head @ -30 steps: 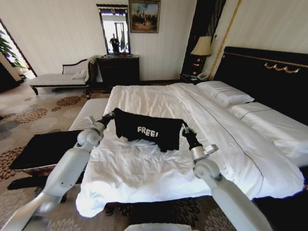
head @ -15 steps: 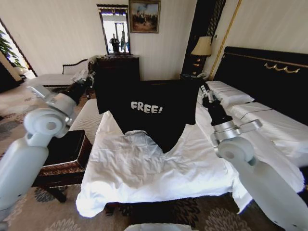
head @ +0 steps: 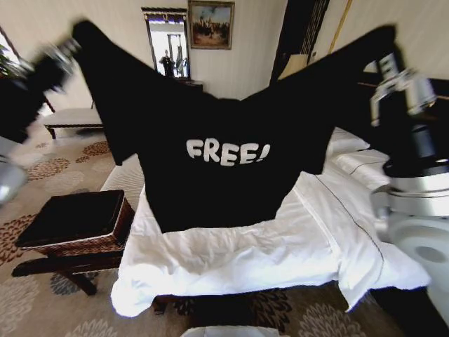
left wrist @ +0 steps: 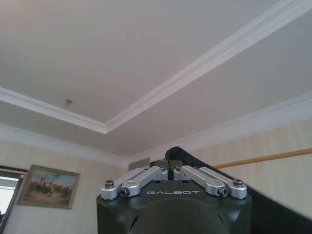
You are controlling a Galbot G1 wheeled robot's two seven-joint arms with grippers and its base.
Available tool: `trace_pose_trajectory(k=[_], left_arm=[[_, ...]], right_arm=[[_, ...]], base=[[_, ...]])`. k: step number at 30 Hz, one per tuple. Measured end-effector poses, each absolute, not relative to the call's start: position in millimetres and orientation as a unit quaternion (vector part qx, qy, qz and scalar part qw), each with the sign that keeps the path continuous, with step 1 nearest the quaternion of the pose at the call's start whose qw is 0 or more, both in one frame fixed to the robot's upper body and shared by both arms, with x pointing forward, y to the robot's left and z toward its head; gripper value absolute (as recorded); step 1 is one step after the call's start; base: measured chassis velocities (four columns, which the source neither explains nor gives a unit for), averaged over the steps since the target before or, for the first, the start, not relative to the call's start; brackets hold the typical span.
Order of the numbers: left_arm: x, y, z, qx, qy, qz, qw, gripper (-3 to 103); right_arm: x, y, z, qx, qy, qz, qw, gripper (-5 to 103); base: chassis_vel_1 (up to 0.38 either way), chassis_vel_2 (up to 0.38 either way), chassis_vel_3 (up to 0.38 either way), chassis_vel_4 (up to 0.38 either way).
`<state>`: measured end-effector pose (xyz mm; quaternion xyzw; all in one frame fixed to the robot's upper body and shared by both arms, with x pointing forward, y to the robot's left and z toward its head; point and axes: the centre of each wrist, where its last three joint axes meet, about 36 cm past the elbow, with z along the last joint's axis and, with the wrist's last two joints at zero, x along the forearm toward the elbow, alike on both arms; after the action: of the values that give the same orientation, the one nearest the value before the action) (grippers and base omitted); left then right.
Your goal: Fold the clothes on the bed and place them into the basket.
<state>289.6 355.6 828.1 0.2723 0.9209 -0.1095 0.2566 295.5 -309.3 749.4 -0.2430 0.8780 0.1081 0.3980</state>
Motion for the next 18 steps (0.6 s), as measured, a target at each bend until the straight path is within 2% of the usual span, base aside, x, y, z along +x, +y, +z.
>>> trace_pose_trajectory(k=[3,4,6,8,10,11,13,15,16,18], left_arm=[[324.5,360.1,795.6,0.231,0.951,-0.099,0.180,0],[324.5,360.1,795.6,0.231,0.951,-0.099,0.180,0],[363.3,364.7,750.6,0.194,0.972,-0.091,0.094,0],[413.1,363.5,675.1,0.160,0.984,-0.079,-0.008,0],[447.7,352.4,603.6,0.147,0.984,-0.064,-0.074,0],[447.7,352.4,603.6,0.147,0.984,-0.064,-0.074,0],[476.6,322.5,514.6,0.147,0.977,-0.045,-0.145,0],[496.9,289.3,443.6,0.140,0.971,-0.053,-0.189,0],[496.9,289.3,443.6,0.140,0.971,-0.053,-0.189,0],[510.1,257.6,401.6,0.138,0.967,-0.072,-0.203,0]], right_arm=[[308.5,-302.3,733.1,-0.201,0.925,0.123,0.298,0],[308.5,-302.3,733.1,-0.201,0.925,0.123,0.298,0],[340.6,-302.0,697.9,-0.149,0.960,0.137,0.191,0],[381.1,-286.9,633.9,-0.103,0.980,0.167,0.040,0],[409.9,-267.8,574.4,-0.076,0.978,0.184,-0.057,0],[409.9,-267.8,574.4,-0.076,0.978,0.184,-0.057,0],[437.3,-248.8,500.9,-0.047,0.974,0.171,-0.138,0],[451.7,-240.6,449.1,-0.027,0.973,0.144,-0.177,0],[451.7,-240.6,449.1,-0.027,0.973,0.144,-0.177,0],[461.6,-239.2,411.4,-0.011,0.973,0.124,-0.196,0]], base=[[0.000,0.000,0.000,0.000],[0.000,0.000,0.000,0.000],[0.000,0.000,0.000,0.000],[0.000,0.000,0.000,0.000],[0.000,0.000,0.000,0.000],[0.000,0.000,0.000,0.000],[0.000,0.000,0.000,0.000],[0.000,0.000,0.000,0.000],[0.000,0.000,0.000,0.000],[0.000,0.000,0.000,0.000]])
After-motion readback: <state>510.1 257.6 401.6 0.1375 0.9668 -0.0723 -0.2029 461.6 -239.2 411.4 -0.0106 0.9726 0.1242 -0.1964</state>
